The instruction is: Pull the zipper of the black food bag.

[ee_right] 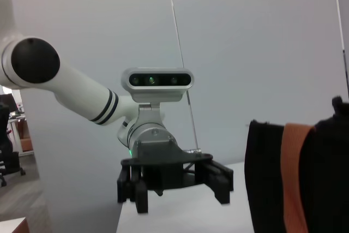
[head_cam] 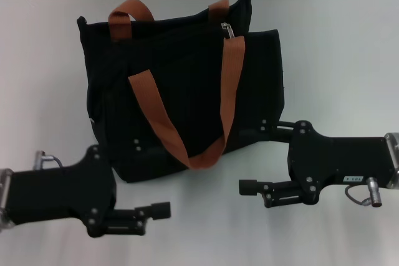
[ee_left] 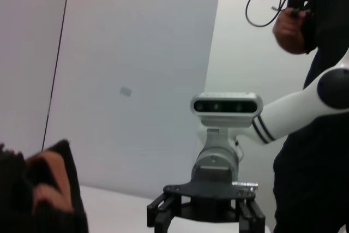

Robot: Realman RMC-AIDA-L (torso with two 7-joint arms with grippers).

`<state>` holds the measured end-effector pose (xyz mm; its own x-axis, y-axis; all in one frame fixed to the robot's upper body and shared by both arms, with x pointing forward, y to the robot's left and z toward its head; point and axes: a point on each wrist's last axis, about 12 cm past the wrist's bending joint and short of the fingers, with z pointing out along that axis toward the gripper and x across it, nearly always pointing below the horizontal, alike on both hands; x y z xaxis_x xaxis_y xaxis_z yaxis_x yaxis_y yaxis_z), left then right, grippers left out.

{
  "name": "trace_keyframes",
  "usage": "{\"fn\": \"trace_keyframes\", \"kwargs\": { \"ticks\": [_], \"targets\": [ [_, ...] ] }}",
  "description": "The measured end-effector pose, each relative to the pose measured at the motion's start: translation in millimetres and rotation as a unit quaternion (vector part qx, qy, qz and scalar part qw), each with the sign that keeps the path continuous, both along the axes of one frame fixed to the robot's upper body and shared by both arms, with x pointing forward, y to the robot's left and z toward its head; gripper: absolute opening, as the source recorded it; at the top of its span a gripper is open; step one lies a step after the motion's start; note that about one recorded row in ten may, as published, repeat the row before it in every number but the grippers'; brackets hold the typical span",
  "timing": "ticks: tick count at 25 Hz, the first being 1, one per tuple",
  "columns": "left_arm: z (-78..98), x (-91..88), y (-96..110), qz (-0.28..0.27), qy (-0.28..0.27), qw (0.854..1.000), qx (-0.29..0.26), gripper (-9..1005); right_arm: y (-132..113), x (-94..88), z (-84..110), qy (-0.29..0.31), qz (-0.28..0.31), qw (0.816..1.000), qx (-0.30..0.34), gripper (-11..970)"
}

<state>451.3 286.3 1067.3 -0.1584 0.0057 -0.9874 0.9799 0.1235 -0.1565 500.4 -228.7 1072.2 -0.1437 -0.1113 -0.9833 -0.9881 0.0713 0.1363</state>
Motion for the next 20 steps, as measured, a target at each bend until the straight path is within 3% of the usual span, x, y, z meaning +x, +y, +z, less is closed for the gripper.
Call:
{"fn": "trace_keyframes", "kwargs": {
  "ticks": [9, 20],
  "targets": [
    [-22.5, 4.8, -10, 0.023, 0.026, 0.997, 0.063, 815, 3, -9.5, -17.3, 0.008, 0.008, 1.000, -0.027, 820],
    [-22.7, 4.7, -13, 0.013, 0.033, 0.997, 0.063, 814, 5, -14.5, -25.4, 0.013, 0.003, 0.999, -0.031, 820]
  ]
}}
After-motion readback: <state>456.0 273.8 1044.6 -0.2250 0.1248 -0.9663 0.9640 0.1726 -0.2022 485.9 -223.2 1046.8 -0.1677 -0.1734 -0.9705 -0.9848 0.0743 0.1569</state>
